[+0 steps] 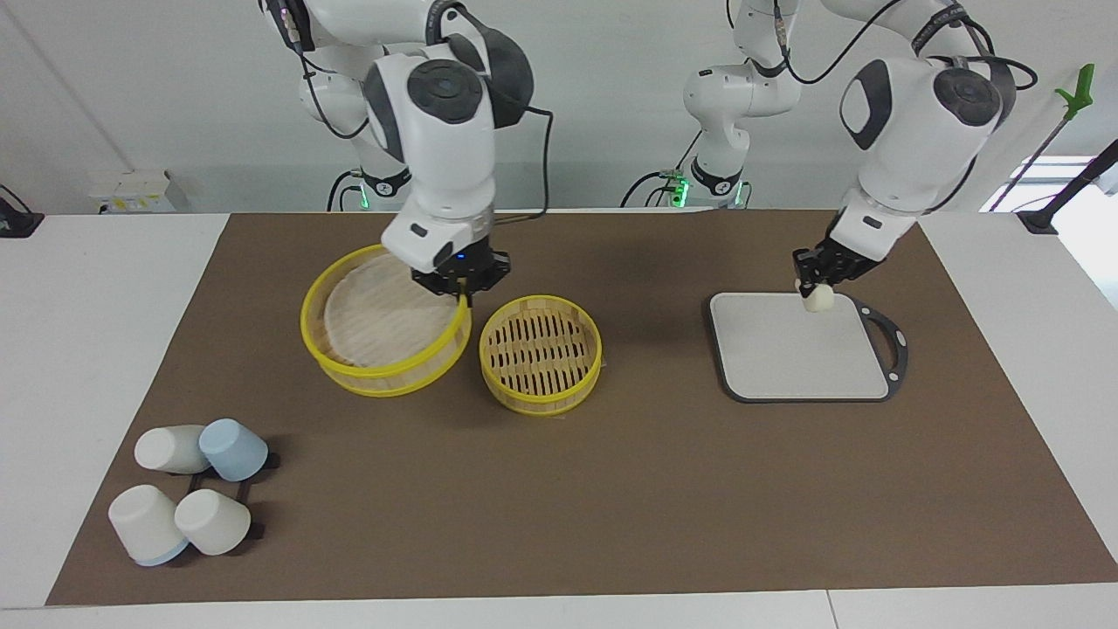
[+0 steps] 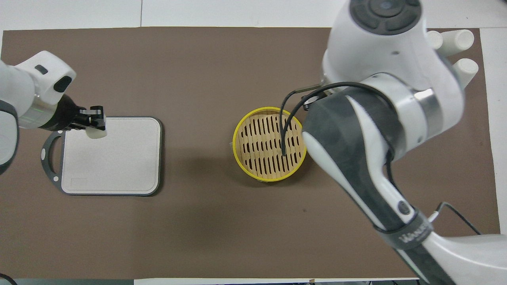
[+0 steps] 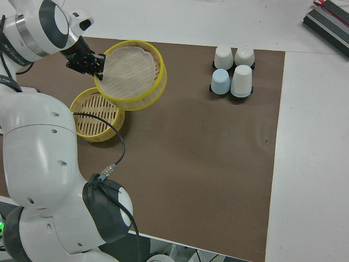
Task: Place bun in steamer
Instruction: 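Lift the lid away with the right gripper while the left gripper raises the bun, then lower the bun into the open steamer with the left gripper and release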
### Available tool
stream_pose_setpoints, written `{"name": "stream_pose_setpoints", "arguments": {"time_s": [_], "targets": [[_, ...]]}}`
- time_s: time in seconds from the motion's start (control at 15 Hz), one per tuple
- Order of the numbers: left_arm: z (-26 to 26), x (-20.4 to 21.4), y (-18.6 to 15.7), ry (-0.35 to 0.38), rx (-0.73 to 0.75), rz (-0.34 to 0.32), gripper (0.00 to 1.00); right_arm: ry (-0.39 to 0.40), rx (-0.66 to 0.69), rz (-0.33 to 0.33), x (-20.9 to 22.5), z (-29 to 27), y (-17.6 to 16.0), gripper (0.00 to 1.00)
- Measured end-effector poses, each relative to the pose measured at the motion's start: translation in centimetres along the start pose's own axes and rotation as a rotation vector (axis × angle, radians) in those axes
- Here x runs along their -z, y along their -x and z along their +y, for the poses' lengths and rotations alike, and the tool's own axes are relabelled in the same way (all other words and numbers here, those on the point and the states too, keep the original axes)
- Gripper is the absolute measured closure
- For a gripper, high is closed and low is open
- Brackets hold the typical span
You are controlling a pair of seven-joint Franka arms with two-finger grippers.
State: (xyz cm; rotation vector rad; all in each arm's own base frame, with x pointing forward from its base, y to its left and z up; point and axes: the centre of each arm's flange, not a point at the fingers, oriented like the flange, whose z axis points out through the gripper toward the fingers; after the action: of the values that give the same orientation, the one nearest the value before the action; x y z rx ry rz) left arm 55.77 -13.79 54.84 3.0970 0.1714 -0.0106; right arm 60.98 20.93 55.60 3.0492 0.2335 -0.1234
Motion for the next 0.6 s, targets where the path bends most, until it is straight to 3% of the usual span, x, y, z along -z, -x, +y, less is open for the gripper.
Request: {"name": "stream_pose_setpoints", "arguments": {"time_s": [0.27, 0.6], "targets": [[15.3, -2.1, 5.7, 0.010, 0.105, -0.006, 0.74, -0.049, 0.071, -0.050, 0.6, 10.8, 2.2, 0.91], [26.2, -10.1, 8.8, 0.061, 0.170, 0.024, 0.74, -0.093, 0.115, -0.076, -2.6, 21.5, 7.1, 0.91]]}}
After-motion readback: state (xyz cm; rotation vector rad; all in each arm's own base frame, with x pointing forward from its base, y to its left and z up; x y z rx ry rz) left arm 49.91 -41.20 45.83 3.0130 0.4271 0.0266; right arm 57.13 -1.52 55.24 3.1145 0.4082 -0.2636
